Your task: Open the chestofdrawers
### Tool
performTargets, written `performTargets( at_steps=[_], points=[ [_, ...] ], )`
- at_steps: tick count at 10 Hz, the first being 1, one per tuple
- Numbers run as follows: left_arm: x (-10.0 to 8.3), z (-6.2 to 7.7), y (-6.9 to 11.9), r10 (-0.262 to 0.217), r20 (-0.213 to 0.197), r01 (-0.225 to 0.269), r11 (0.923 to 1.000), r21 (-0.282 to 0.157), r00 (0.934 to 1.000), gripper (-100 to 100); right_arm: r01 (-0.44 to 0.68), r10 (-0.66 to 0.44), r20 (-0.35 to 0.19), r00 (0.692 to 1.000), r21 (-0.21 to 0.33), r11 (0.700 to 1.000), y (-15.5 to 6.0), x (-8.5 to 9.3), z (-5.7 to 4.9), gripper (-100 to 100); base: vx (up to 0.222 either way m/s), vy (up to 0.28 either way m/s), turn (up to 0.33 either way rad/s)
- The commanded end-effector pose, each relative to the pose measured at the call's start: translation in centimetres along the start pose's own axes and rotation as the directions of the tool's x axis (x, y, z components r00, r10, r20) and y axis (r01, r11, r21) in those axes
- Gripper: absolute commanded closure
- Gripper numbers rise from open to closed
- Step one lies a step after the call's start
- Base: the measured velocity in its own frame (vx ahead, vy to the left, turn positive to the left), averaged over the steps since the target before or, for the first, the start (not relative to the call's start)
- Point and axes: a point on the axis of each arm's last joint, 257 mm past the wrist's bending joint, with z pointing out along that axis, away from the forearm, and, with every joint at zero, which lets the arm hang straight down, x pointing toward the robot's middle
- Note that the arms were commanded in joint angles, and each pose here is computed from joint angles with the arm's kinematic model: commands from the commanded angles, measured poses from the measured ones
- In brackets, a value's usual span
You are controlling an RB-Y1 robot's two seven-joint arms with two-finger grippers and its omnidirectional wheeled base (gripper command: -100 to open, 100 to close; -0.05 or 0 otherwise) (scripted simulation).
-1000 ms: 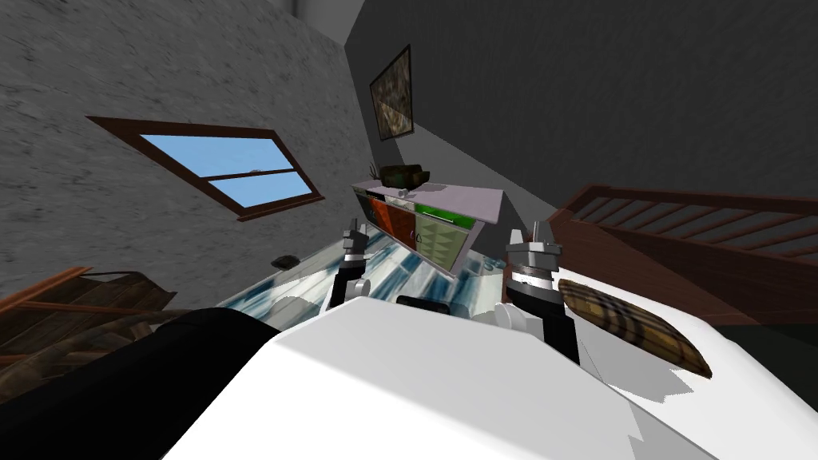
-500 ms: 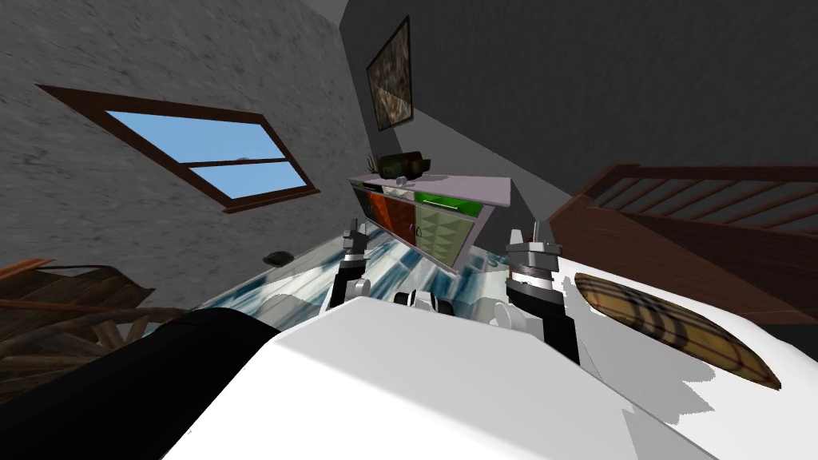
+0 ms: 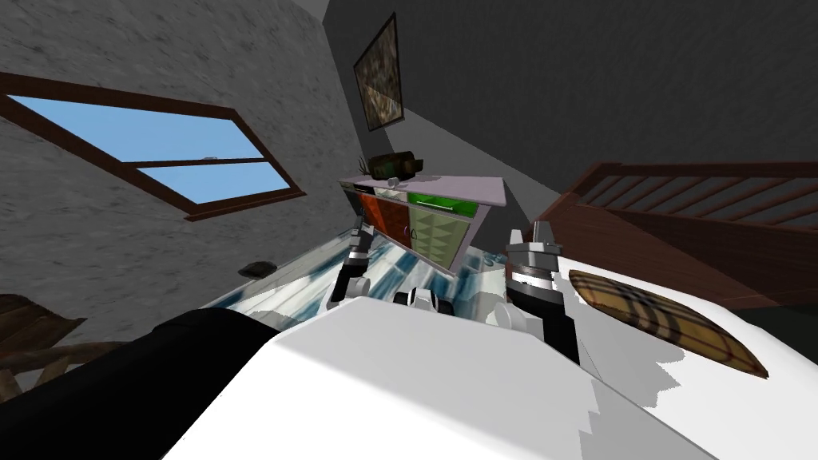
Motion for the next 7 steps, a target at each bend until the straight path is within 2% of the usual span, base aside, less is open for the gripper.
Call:
performTargets(
  at_steps=[1, 4, 7],
  points=[
    [1.5, 0.2, 1.8, 0.002, -0.038, -0.004, 0.9989, -0.047, 0.9993, -100, 0.000, 0.000, 0.000, 1.000, 0.000, 1.000, 0.0, 0.0, 0.0, 0, 0.205, -0.026, -0.172],
    [3.2, 0.6, 3.8, 0.008, -0.086, -0.016, 0.9949, -0.099, 0.9963, -100, 0.000, 0.000, 0.000, 1.000, 0.000, 1.000, 0.0, 0.0, 0.0, 0, 0.211, -0.003, -0.190],
    [4.8, 0.7, 5.7, 0.035, -0.156, -0.058, 0.9875, -0.146, 0.9872, -100, 0.000, 0.000, 0.000, 1.000, 0.000, 1.000, 0.0, 0.0, 0.0, 0, 0.200, 0.011, -0.167]
  ],
)
